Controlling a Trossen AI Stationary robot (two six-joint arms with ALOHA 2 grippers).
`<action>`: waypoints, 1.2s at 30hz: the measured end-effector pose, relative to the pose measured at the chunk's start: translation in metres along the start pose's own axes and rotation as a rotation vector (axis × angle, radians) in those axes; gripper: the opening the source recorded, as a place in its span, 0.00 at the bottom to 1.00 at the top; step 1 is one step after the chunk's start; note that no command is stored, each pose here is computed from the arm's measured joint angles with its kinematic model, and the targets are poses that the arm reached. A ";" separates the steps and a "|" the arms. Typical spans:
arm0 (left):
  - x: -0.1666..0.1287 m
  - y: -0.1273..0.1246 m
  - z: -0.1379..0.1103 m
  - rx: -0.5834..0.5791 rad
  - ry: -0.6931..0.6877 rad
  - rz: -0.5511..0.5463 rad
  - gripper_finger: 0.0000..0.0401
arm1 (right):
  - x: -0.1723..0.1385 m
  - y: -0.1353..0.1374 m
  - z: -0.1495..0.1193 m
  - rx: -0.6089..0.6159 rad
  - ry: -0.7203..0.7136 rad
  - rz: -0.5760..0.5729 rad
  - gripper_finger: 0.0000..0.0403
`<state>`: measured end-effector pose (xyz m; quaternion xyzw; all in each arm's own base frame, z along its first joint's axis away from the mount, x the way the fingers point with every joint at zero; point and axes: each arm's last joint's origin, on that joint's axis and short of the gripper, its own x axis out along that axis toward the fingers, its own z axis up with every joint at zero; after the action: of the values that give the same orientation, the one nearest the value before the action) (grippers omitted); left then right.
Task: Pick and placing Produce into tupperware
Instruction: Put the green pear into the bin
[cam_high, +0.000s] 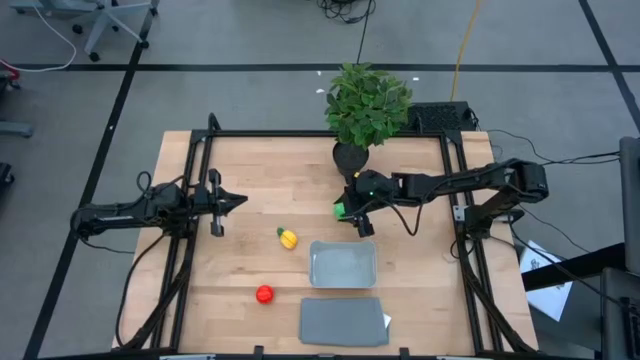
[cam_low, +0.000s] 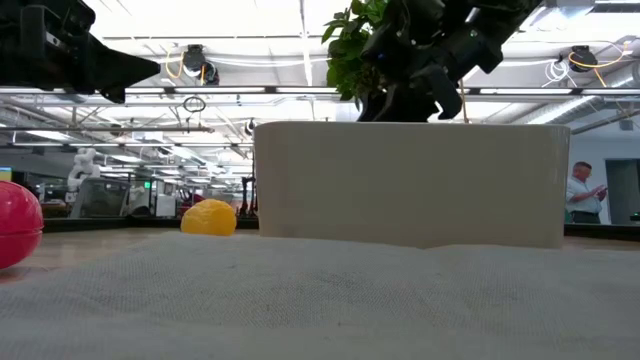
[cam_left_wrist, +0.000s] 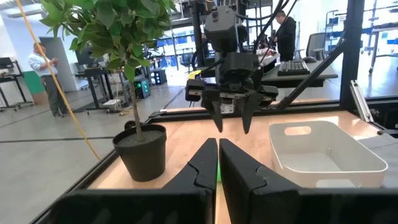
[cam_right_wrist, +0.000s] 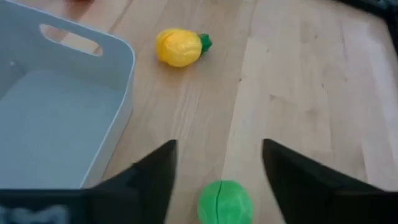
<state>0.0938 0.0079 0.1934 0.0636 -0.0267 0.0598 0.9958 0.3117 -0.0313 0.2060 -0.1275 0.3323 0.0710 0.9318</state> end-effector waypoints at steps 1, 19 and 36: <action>0.000 0.000 0.000 0.000 0.000 0.000 0.05 | 0.000 -0.001 -0.001 0.016 0.000 -0.004 0.65; 0.000 0.000 -0.002 0.000 0.021 -0.002 0.05 | 0.003 -0.008 -0.009 0.084 0.028 -0.016 0.87; 0.000 0.000 -0.003 -0.004 0.034 -0.004 0.05 | 0.031 -0.006 -0.029 0.121 0.140 -0.024 0.88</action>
<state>0.0939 0.0079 0.1901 0.0608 -0.0098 0.0588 0.9964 0.3196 -0.0439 0.1654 -0.0794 0.3986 0.0305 0.9132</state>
